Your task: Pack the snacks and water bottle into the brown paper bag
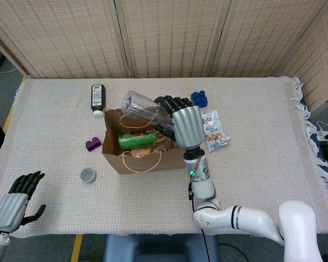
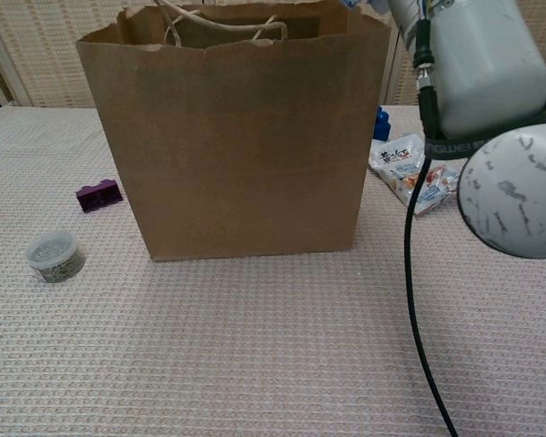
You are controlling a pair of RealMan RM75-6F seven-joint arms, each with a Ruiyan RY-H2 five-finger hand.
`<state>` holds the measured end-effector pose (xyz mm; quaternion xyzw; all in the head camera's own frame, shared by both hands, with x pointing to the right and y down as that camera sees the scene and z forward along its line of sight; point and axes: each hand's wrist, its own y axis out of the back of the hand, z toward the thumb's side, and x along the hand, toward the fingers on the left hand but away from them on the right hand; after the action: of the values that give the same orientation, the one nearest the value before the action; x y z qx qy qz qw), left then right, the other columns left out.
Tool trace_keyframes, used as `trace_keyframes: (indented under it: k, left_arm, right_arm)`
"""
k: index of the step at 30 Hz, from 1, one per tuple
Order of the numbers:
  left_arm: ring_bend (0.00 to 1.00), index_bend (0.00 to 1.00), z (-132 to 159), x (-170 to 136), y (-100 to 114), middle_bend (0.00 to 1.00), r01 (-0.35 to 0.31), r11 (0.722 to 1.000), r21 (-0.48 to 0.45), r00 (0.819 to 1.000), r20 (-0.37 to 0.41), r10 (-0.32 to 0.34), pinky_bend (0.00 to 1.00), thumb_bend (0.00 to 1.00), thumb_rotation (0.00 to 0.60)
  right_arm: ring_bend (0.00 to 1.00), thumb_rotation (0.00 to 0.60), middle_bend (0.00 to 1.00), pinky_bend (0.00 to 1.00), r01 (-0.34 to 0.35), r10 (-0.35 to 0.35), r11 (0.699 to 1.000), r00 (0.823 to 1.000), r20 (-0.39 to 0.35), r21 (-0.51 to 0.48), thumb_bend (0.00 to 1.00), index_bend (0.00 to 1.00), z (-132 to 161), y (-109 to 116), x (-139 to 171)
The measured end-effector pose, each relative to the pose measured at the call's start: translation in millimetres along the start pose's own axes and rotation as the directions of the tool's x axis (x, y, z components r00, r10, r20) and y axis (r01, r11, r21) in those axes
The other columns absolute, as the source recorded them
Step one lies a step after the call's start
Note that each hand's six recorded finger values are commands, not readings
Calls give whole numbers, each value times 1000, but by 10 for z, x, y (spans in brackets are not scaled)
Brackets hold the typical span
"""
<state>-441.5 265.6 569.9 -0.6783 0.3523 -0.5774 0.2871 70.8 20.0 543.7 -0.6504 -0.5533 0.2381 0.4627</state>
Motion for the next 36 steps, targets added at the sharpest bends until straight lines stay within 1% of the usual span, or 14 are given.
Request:
trace_keyframes:
  k: [3,9,15,18,20,22,24,25,26,28,30,33,36]
  left_arm:
    - [0,0,-6,4,-12,0,6,1000,-1,1000,-2,-6,44,369,600]
    - [0,0,-36,25,-10,0,9,1000,-15,1000,-10,-9,44,369,600]
    - [0,0,-63,33,18,0,4,1000,-29,1000,-14,-5,44,369,600]
    - [0,0,-74,33,30,0,3,999,-33,1000,-15,-3,44,369,600]
    - [0,0,-76,31,34,0,3,999,-34,1000,-14,-3,44,369,600]
    - [0,0,-78,27,35,0,5,999,-33,1000,-14,-5,43,368,600]
    - [0,0,-78,24,35,0,5,999,-34,1000,-16,-6,44,369,600]
    - [0,0,-77,24,35,0,5,999,-33,1000,-16,-6,44,369,600]
    - [0,0,-76,24,36,0,5,999,-32,1000,-15,-5,44,371,600]
    - [0,0,-75,26,32,0,5,1000,-30,1000,-15,-5,45,370,600]
    - [0,0,-76,28,30,0,5,1000,-30,1000,-16,-5,44,370,600]
    - [0,0,-73,32,26,0,5,1000,-27,1000,-16,-5,44,370,600]
    - [0,0,-70,29,22,0,4,1000,-24,1000,-16,-5,44,370,600]
  right_arm:
    - [554,600,516,704,11,-10,1000,1000,9,-9,269,502,40,-78,-46]
    - [553,600,516,703,3,-3,999,1000,8,-34,269,501,193,-253,-87]
    - [553,600,516,703,7,-6,997,1000,6,-76,269,496,394,-348,-118]
    - [548,600,516,684,-4,4,998,1000,2,-64,269,476,430,-397,-103]
    - [514,600,514,628,-23,23,999,1000,2,-48,269,432,432,-442,-78]
    - [436,600,476,520,-55,55,998,998,3,-28,268,349,418,-507,-42]
    - [273,600,341,358,-95,95,995,995,12,-15,227,153,391,-571,-8]
    - [223,600,291,317,-113,114,993,993,18,-12,203,89,381,-595,5]
    - [164,600,223,269,-131,131,991,991,24,-10,158,20,372,-613,17]
    - [126,600,172,229,-167,167,986,985,37,-7,118,0,360,-635,41]
    - [115,600,154,212,-190,190,982,981,47,-8,105,0,352,-621,48]
    - [114,600,150,201,-195,196,980,979,60,-26,101,0,334,-550,25]
    - [114,600,150,200,-182,185,982,980,72,-38,100,0,299,-442,-22]
